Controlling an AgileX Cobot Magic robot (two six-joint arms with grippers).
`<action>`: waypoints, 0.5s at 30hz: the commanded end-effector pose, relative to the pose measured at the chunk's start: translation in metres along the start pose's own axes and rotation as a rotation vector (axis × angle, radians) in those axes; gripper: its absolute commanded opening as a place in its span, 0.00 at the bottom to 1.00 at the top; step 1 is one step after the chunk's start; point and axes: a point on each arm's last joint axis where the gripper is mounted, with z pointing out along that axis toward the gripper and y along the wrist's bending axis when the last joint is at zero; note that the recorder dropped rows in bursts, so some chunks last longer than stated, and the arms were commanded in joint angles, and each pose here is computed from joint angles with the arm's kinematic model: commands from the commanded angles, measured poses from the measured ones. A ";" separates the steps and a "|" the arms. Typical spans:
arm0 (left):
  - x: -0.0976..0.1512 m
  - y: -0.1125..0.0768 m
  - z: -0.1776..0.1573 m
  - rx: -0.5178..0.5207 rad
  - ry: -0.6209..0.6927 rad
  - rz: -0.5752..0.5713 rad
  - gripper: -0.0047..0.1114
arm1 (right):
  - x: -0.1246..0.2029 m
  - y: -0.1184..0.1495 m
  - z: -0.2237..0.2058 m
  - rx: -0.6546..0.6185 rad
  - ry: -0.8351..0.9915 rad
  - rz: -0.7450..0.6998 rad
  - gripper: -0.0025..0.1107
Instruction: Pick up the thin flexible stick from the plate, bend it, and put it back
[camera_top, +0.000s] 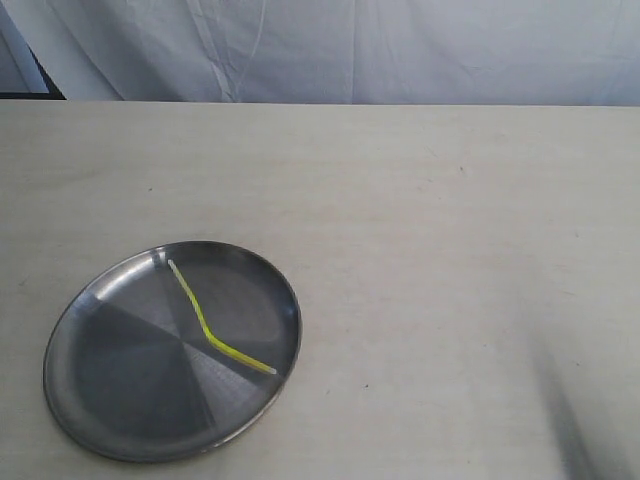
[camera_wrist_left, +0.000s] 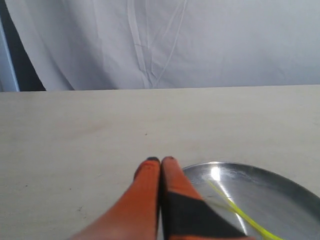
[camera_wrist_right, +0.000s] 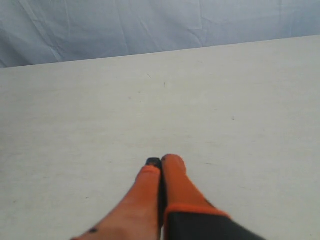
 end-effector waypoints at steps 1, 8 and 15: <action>0.001 0.003 0.000 -0.055 -0.008 -0.003 0.04 | 0.000 0.000 0.000 0.002 -0.014 -0.003 0.01; 0.001 0.004 0.000 -0.068 -0.009 -0.004 0.04 | 0.000 0.000 0.000 0.002 -0.014 -0.003 0.01; 0.001 0.004 0.000 -0.068 -0.009 -0.002 0.04 | 0.000 0.000 0.000 0.002 -0.014 -0.003 0.01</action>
